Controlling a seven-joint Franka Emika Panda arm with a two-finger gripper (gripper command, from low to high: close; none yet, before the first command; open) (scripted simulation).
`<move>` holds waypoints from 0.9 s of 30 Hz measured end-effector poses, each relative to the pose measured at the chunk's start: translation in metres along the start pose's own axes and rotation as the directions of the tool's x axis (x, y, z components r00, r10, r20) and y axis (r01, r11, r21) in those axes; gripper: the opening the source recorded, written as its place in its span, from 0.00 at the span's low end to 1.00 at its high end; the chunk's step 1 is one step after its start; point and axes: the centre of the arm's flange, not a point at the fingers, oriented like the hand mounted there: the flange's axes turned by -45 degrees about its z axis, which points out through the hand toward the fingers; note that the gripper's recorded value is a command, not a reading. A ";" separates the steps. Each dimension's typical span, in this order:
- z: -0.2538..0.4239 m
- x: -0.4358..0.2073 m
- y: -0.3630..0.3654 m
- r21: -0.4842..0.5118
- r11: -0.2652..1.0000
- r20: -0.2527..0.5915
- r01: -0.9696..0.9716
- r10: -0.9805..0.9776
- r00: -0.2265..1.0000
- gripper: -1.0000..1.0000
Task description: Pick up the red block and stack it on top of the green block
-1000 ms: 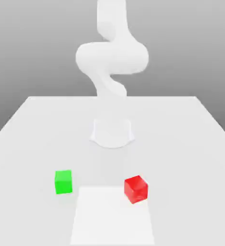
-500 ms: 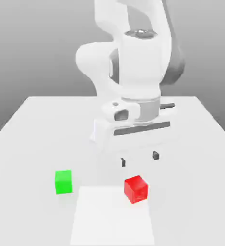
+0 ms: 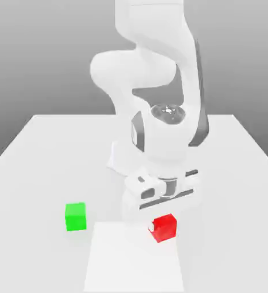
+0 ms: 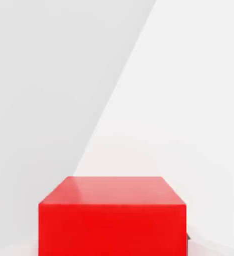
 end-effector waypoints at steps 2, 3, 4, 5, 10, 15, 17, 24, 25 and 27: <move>-0.015 0.001 0.000 0.000 1.000 0.000 0.000 0.000 1.000 0.00; -0.024 0.001 0.000 0.000 1.000 0.000 0.000 0.000 1.000 0.00; -0.032 0.001 0.000 0.000 1.000 0.000 0.001 -0.001 1.000 0.00; -0.041 0.001 0.000 0.000 1.000 0.000 0.001 -0.001 1.000 0.00; -0.064 -0.015 0.035 -0.003 0.999 0.001 0.035 -0.035 0.999 0.00; -0.075 -0.046 0.088 -0.004 0.995 0.003 0.096 -0.096 0.995 0.00; -0.079 -0.061 0.108 -0.004 0.993 0.003 0.120 -0.120 0.993 0.00; -0.092 -0.123 0.164 0.000 0.979 0.002 0.204 -0.204 0.979 0.00; -0.092 -0.131 0.170 0.001 0.977 0.001 0.215 -0.215 0.977 0.00; -0.082 -0.136 0.175 0.003 0.975 -0.002 0.223 -0.223 0.975 0.00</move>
